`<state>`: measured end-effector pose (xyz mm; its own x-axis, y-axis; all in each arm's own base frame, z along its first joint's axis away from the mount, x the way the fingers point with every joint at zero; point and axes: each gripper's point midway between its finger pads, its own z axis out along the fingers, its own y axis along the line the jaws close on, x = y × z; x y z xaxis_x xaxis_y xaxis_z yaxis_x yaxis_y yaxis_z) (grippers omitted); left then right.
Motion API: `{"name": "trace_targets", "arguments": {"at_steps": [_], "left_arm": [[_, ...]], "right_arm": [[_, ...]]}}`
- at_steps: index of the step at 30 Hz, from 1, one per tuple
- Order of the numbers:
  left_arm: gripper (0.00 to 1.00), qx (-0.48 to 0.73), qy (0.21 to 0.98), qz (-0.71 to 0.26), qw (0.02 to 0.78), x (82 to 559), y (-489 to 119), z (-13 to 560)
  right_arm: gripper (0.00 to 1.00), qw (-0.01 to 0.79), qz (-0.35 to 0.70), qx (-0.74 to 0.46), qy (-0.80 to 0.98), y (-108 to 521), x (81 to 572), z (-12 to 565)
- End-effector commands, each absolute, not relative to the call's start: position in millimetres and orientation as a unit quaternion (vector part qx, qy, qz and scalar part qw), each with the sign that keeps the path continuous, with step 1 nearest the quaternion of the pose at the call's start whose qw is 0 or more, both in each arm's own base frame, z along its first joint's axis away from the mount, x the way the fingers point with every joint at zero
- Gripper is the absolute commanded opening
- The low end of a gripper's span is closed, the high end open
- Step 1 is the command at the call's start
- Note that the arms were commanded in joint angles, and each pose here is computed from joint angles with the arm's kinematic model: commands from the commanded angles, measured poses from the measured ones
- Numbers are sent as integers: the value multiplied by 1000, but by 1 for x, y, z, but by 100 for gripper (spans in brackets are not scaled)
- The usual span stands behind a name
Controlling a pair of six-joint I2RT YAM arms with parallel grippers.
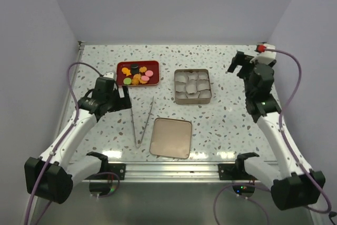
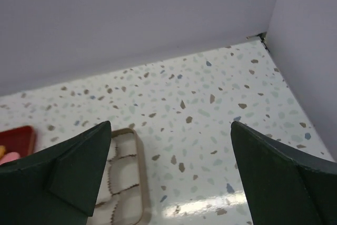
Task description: Pack the cookies
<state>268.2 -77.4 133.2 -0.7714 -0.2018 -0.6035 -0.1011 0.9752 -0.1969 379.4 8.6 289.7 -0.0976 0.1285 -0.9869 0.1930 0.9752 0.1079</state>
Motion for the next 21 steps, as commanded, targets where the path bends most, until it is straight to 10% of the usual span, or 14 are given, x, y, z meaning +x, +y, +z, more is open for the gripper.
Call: {"name": "trace_targets", "arguments": {"at_steps": [1,21], "left_arm": [[100,-149,915,-68,369,272,-59,146],[100,-10,954,-107,279,253,-129,85]], "right_arm": [[99,593,34,154,789,15,310,284],[99,490,249,105,829,80,178,323]]}}
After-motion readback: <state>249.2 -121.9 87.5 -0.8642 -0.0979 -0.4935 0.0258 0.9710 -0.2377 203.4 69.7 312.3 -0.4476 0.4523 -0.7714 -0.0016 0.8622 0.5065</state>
